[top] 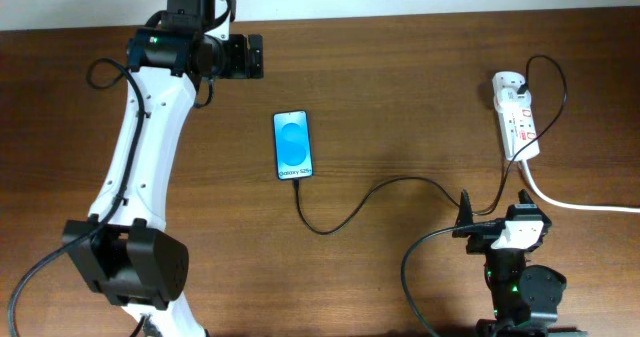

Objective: Plug charger to phone and switch on socket

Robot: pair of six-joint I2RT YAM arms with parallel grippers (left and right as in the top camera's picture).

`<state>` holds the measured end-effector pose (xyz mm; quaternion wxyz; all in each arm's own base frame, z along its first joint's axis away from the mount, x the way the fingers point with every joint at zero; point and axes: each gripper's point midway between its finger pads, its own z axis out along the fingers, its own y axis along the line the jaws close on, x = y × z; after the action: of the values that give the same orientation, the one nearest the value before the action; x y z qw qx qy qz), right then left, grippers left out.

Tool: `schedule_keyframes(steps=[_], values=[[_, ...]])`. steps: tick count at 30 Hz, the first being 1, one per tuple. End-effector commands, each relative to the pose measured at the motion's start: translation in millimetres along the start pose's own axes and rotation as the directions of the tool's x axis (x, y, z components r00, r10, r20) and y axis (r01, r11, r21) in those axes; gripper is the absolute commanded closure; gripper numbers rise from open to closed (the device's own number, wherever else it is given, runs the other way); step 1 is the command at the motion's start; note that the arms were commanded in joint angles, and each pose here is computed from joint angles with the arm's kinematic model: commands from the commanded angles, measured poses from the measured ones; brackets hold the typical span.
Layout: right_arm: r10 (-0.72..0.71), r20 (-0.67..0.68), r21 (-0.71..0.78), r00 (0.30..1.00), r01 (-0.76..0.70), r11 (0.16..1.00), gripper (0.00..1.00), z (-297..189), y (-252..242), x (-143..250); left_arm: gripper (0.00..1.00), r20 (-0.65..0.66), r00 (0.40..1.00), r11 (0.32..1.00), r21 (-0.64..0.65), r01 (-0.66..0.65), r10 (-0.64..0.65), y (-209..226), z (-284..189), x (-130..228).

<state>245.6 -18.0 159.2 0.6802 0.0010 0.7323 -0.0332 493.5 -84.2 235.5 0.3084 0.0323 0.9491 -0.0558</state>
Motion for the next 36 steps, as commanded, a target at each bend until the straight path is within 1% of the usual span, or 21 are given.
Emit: schedule_keyframes(steps=[1,9,13,15,17,20,22,23,25,26,30,32,33,34,36], values=[[0.001,0.003,0.011,1.0,-0.001,1.0,0.02,-0.2,-2.1,1.4,0.01,-0.01,1.0,1.0,-0.007,-0.009,0.009,2.7,3.7,2.2],[0.001,0.003,0.011,1.0,-0.001,1.0,0.02,-0.2,-2.2,1.4,0.01,-0.012,1.0,1.0,-0.007,-0.009,0.009,2.8,4.5,2.7],[0.001,0.003,0.011,1.0,-0.001,1.0,0.02,-0.2,-2.2,1.4,0.01,-0.013,0.999,0.999,0.013,-0.036,0.036,-13.9,4.1,4.4],[0.001,0.002,0.011,1.0,-0.001,1.0,0.02,-0.2,-2.2,1.5,0.01,0.017,0.999,0.998,0.026,-0.051,0.05,-23.5,-10.5,-0.1],[0.001,0.003,0.011,1.0,-0.001,1.0,0.02,-0.2,-2.2,1.4,0.01,0.077,0.995,0.996,0.048,-0.074,0.071,-38.1,-39.8,-7.5],[0.001,0.003,0.011,1.0,-0.001,1.0,0.02,-0.2,-2.2,1.4,0.01,0.131,0.987,0.994,0.052,-0.096,0.088,-43.0,-73.7,-6.4],[0.001,0.002,0.011,1.0,-0.001,1.0,0.02,-0.2,-2.2,1.5,0.01,0.132,0.981,0.99,-0.044,-0.135,0.14,-24.2,-86.9,6.6],[0.001,0.002,0.011,1.0,-0.001,1.0,0.02,-0.2,-2.2,1.5,0.01,0.121,0.983,0.988,-0.082,-0.129,0.139,-14.4,-90.2,15.8],[0.001,0.003,0.011,1.0,-0.001,1.0,0.02,-0.2,-2.2,1.4,0.01,0.095,0.987,0.956,-0.279,-0.095,0.126,32.2,-101.3,53.8],[0.001,0.002,0.011,1.0,-0.001,1.0,0.02,-0.2,-2.2,1.5,0.01,0.082,0.99,0.948,-0.307,-0.088,0.118,43.5,-107.1,75.4],[0.001,0.002,0.011,1.0,-0.001,1.0,0.02,-0.2,-2.2,1.5,0.01,-0.017,0.996,0.939,-0.334,-0.085,0.084,67.5,-117.0,153.3],[0.001,0.002,0.011,1.0,-0.001,1.0,0.02,-0.2,-2.2,1.5,0.01,-0.008,0.999,0.927,-0.372,-0.044,0.044,85.1,-125.3,186.1],[0.001,0.003,0.011,1.0,-0.001,1.0,0.02,-0.2,-2.2,1.4,0.01,0.034,0.999,0.93,-0.368,0.002,0.012,90.9,-126.5,200.8],[0.001,0.003,0.011,1.0,-0.001,1.0,0.02,-0.2,-2.2,1.4,0.01,0.083,0.997,0.934,-0.355,0.029,0.001,92.5,-125.5,204.1],[0.001,0.002,0.011,1.0,-0.001,1.0,0.02,-0.2,-2.2,1.5,0.01,0.259,0.966,0.947,-0.305,0.098,-0.017,95.2,-123.0,204.9]])
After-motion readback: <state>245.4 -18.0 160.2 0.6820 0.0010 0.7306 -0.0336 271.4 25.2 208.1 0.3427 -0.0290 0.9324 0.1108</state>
